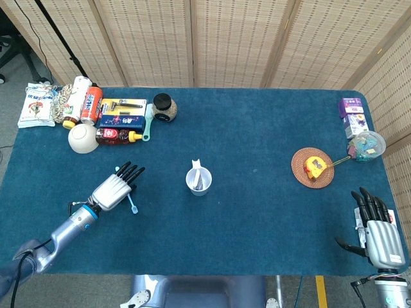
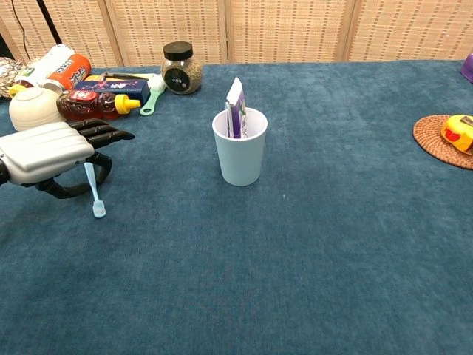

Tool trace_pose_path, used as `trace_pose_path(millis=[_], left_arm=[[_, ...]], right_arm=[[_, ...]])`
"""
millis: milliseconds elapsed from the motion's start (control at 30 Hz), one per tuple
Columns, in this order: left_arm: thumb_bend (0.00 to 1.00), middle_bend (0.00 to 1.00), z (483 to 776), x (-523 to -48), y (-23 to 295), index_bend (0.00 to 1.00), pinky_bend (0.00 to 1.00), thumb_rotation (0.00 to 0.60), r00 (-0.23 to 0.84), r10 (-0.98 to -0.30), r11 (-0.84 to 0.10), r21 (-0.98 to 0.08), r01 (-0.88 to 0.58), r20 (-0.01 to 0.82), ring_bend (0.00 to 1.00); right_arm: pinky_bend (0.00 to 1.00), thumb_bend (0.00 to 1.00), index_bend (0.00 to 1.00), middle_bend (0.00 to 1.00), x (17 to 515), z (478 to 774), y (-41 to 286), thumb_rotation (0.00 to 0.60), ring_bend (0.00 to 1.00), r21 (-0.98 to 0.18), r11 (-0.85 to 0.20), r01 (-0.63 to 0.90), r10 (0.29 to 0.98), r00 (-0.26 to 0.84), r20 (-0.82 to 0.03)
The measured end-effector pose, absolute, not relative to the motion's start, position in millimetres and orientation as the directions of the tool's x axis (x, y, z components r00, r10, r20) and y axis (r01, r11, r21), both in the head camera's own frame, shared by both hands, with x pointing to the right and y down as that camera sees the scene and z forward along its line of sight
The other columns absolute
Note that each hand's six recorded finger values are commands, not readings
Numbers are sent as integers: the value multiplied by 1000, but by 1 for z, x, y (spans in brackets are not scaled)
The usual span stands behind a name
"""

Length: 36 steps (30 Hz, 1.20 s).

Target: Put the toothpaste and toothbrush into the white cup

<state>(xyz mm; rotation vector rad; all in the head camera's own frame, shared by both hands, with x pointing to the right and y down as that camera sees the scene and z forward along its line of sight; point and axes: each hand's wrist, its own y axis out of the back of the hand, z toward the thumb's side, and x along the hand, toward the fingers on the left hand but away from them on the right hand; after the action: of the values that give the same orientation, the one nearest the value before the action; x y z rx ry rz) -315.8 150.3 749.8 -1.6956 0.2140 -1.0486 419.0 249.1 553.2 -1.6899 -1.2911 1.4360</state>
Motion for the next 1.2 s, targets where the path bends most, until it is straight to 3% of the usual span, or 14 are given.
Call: trace_pose_path(millis=[800, 1200], left_arm=[[445, 0, 714, -308, 131, 628, 0, 600, 612, -671, -386, -902, 194, 418, 0], [445, 0, 670, -287, 112, 646, 0, 600, 607, -743, -430, -896, -109, 282, 0]], right_arm=[[31, 0, 0, 0, 418, 553, 249, 600, 0, -875, -374, 307, 914, -37, -404], [31, 0, 0, 0, 416, 554, 250, 600, 0, -873, -381, 304, 912, -34, -410]])
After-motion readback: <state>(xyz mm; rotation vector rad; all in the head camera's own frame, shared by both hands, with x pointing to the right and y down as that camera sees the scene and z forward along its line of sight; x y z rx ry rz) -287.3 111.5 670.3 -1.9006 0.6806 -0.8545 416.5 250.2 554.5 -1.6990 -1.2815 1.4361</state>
